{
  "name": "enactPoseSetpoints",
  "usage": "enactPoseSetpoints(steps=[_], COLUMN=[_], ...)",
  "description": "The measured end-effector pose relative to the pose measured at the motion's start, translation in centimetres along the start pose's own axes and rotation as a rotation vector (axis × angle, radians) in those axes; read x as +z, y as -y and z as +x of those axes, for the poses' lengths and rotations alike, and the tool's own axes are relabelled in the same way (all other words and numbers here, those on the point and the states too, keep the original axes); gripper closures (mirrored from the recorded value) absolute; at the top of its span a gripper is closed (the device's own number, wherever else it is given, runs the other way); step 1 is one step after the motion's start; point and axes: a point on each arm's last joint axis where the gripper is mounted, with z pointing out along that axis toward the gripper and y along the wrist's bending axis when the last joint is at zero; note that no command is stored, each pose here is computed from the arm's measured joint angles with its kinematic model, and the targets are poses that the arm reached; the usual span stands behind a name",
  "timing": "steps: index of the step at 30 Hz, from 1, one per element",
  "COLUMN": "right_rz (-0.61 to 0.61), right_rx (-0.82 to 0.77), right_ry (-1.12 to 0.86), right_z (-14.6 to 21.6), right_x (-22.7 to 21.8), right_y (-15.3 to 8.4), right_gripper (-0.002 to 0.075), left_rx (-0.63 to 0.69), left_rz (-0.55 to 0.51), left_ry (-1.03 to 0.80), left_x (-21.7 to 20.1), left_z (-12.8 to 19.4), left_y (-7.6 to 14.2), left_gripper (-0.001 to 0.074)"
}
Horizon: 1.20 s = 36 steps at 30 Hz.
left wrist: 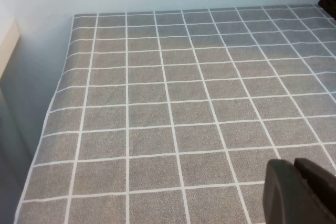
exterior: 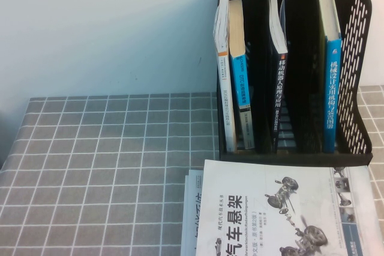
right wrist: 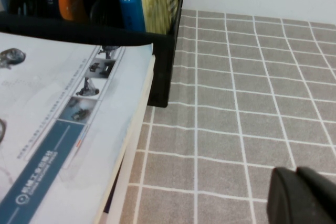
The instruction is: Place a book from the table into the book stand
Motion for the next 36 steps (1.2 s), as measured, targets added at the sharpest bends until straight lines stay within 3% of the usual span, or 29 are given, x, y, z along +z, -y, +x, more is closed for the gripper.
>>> enactPoseSetpoints(steps=[17, 22, 27, 36], right_rz=[0.007, 0.049, 0.114, 0.174], right_rx=[-0.001, -0.002, -0.056, -0.094], right_ry=[0.033, 0.245, 0.504, 0.702], right_z=[-0.2, -2.0, -4.2, -5.7], right_x=[0.0, -0.2, -1.1, -2.2], right_y=[0.1, 0.4, 0.9, 1.1], right_gripper=[0.0730, 0.0730, 0.0730, 0.0730], left_rx=[0.000, 0.009, 0.108, 0.121], left_rz=[-0.001, -0.007, -0.031, -0.035], left_ry=[0.030, 0.188, 0.406, 0.625], left_x=[0.0, -0.1, -0.7, -1.7], left_z=[-0.2, -1.6, -3.5, -5.2], left_y=[0.0, -0.1, -0.1, 0.0], left_gripper=[0.0739, 0.0739, 0.0739, 0.0739])
